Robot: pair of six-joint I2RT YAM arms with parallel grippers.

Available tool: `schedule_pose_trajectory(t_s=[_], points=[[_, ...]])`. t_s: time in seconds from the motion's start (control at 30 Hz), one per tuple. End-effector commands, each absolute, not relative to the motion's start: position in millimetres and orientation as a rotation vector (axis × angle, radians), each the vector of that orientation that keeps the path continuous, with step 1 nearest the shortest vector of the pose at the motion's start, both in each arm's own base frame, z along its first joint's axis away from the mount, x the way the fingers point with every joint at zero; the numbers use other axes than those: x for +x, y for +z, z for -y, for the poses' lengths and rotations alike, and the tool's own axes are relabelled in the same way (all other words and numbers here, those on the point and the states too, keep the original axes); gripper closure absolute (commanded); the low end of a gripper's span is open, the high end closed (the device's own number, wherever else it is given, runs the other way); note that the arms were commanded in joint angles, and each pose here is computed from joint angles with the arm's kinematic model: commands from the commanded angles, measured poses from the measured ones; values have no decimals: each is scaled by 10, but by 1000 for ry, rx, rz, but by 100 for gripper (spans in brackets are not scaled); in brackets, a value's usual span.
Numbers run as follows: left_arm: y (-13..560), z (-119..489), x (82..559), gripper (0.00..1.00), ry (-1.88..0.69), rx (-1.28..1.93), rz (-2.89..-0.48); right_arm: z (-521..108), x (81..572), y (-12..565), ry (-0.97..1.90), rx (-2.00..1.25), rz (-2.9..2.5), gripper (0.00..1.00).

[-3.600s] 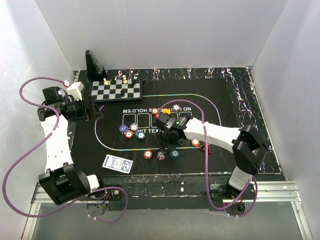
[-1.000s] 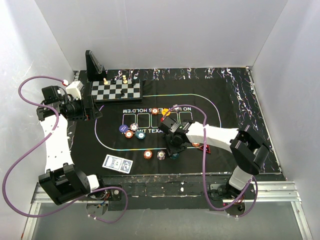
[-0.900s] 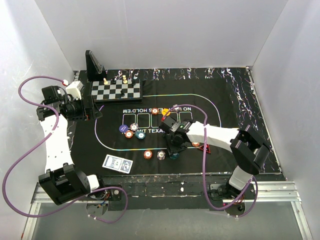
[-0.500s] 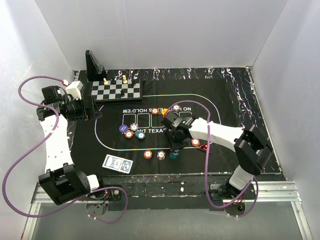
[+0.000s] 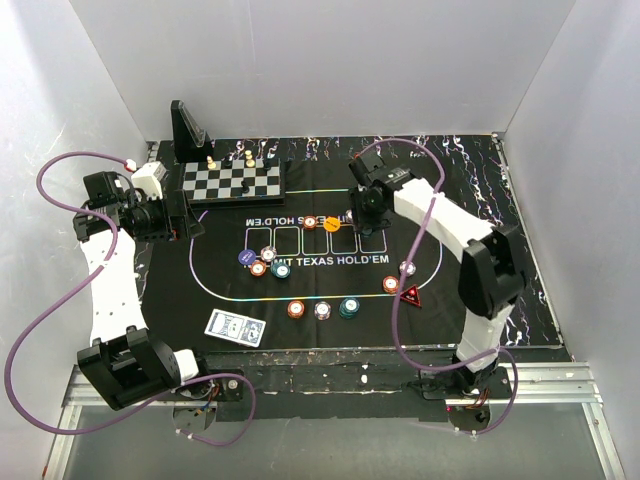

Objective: Distribute texas hold em gaming equipment

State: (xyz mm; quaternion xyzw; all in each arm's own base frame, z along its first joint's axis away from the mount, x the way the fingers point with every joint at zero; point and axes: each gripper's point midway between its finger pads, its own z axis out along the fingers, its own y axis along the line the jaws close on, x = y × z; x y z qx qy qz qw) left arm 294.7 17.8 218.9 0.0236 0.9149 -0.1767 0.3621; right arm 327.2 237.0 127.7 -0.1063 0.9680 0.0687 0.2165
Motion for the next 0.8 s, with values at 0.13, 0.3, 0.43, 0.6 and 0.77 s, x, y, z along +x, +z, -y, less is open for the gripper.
schedule_pose_trajectory(t_s=[0.13, 0.3, 0.43, 0.6, 0.77], points=[[2237, -211, 2991, 0, -439, 73, -2337, -2297, 3720, 889, 101, -288, -2758, 99], [2237, -230, 3023, 0, -434, 71, -2333, -2435, 3832, 698, 141, -294, -2772, 97], [2229, -241, 3034, 0, -432, 71, -2338, -2522, 3899, 592, 169, -300, -2779, 92], [2228, -254, 3044, 0, -426, 67, -2340, -2570, 3979, 529, 171, -306, -2773, 67], [2227, -261, 3028, 0, -418, 67, -2342, -2588, 3984, 552, 187, -302, -2774, 41]])
